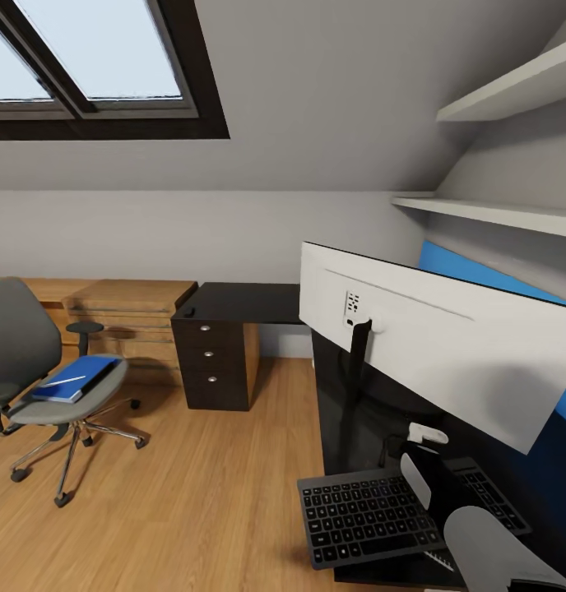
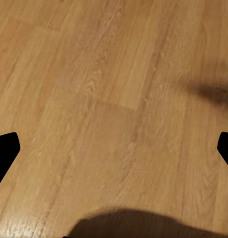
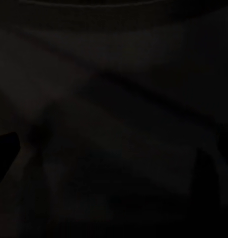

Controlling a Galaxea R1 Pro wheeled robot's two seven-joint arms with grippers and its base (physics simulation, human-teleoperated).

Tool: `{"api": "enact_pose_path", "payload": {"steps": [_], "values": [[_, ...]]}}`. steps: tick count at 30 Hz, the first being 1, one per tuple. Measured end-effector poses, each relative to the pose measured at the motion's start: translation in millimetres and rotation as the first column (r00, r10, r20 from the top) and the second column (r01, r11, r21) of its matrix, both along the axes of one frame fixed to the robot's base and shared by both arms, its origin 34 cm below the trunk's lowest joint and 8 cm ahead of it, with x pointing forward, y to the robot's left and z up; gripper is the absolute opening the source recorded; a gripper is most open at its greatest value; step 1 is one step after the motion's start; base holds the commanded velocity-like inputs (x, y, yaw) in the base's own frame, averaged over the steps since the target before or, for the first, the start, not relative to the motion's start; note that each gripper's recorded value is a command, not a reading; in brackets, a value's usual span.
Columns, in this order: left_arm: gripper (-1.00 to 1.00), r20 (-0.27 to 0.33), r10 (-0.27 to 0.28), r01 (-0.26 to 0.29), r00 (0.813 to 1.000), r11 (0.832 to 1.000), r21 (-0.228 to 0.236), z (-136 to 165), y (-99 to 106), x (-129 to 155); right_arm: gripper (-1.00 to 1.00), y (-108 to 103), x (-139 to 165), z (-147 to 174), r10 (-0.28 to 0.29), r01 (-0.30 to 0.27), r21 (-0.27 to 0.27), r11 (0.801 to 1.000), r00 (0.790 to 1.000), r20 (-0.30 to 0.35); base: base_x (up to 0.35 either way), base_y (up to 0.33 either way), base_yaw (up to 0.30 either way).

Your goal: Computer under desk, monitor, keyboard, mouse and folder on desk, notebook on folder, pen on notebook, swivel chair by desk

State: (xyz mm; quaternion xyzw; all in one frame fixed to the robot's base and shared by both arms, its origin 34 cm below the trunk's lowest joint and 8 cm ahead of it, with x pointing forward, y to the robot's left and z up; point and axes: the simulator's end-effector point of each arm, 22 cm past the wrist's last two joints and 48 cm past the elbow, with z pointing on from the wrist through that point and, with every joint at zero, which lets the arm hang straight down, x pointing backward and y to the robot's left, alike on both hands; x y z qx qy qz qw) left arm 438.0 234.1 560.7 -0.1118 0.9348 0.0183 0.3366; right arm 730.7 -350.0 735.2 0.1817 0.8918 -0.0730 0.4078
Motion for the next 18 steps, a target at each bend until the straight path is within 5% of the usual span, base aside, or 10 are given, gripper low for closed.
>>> {"api": "enact_pose_path", "payload": {"steps": [9, 18], "values": [[1.00, 0.001, -0.002, 0.002, 1.000, 1.000, -0.003, 0.1, -0.7, 0.2, 1.00, 0.4, 0.1, -0.3, -0.001, 0.001, 0.006, 1.000, 1.000, 0.001, -0.002, 0.000, 0.000], [1.00, 0.001, -0.003, 0.003, 1.000, 1.000, -0.003, 0.0, -0.7, 0.3, 1.00, 0.8, -0.1, -0.7, 0.000, 0.000, 0.004, 1.000, 1.000, 0.000, -0.160, 0.000, 0.000]]}}
